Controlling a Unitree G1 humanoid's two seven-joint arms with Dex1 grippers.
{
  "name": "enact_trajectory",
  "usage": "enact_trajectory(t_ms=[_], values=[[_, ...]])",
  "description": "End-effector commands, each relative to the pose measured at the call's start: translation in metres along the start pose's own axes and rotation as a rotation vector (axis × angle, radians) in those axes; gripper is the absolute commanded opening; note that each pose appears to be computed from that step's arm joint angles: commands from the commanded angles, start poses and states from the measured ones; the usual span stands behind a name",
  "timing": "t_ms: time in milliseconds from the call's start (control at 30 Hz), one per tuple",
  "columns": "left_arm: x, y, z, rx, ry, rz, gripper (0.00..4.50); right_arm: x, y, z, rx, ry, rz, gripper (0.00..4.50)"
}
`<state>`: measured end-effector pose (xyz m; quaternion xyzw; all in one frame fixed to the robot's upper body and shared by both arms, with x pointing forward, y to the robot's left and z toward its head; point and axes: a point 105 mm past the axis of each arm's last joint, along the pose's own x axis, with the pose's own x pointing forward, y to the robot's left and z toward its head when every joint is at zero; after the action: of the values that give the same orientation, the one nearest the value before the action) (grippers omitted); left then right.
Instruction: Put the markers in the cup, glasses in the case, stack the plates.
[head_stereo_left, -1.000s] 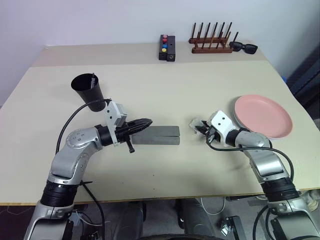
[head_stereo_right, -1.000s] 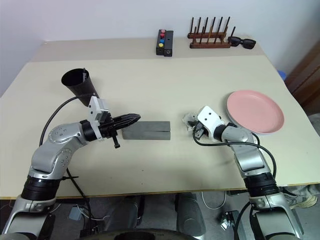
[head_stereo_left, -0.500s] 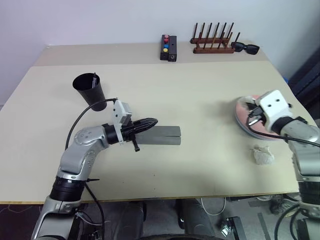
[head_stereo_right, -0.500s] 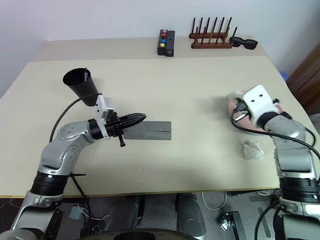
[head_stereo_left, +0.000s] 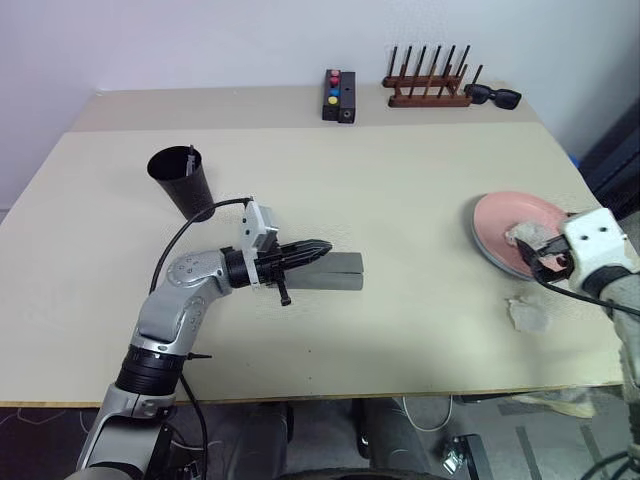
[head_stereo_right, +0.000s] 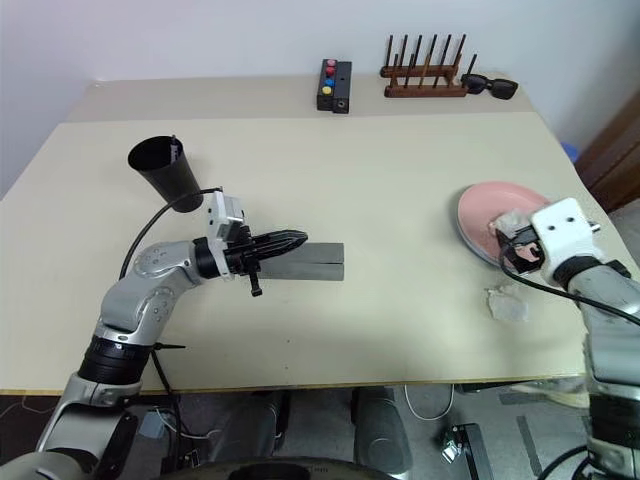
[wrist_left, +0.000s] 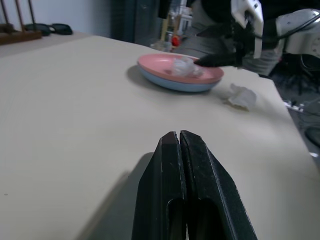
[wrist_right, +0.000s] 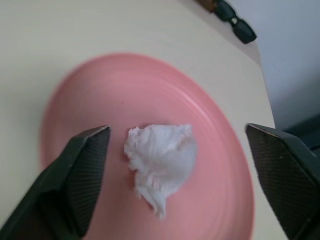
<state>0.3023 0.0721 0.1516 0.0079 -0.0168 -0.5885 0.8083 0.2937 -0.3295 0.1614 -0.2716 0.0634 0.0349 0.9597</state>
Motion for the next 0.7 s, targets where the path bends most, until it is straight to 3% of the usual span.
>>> enact_trajectory(t_ms=[33, 200, 433, 533, 700], values=[[0.009, -0.014, 0.008, 0.014, -0.023, -0.102, 0.00, -0.036, 0.026, 0.007, 0.099, -0.056, 0.191, 4.45], [0.019, -0.022, 0.007, 0.008, -0.027, -0.164, 0.00, -0.067, 0.046, -0.021, 0.174, 0.052, 0.290, 4.45], [0.023, -0.025, 0.006, 0.006, -0.029, -0.182, 0.00, -0.070, 0.058, -0.055, 0.157, 0.192, 0.285, 4.45], [0.021, -0.024, 0.005, 0.009, -0.026, -0.172, 0.00, -0.063, 0.054, -0.056, 0.148, 0.190, 0.251, 3.65], [0.018, -0.022, 0.004, 0.007, -0.023, -0.147, 0.00, -0.058, 0.052, -0.057, 0.134, 0.188, 0.254, 1.16]])
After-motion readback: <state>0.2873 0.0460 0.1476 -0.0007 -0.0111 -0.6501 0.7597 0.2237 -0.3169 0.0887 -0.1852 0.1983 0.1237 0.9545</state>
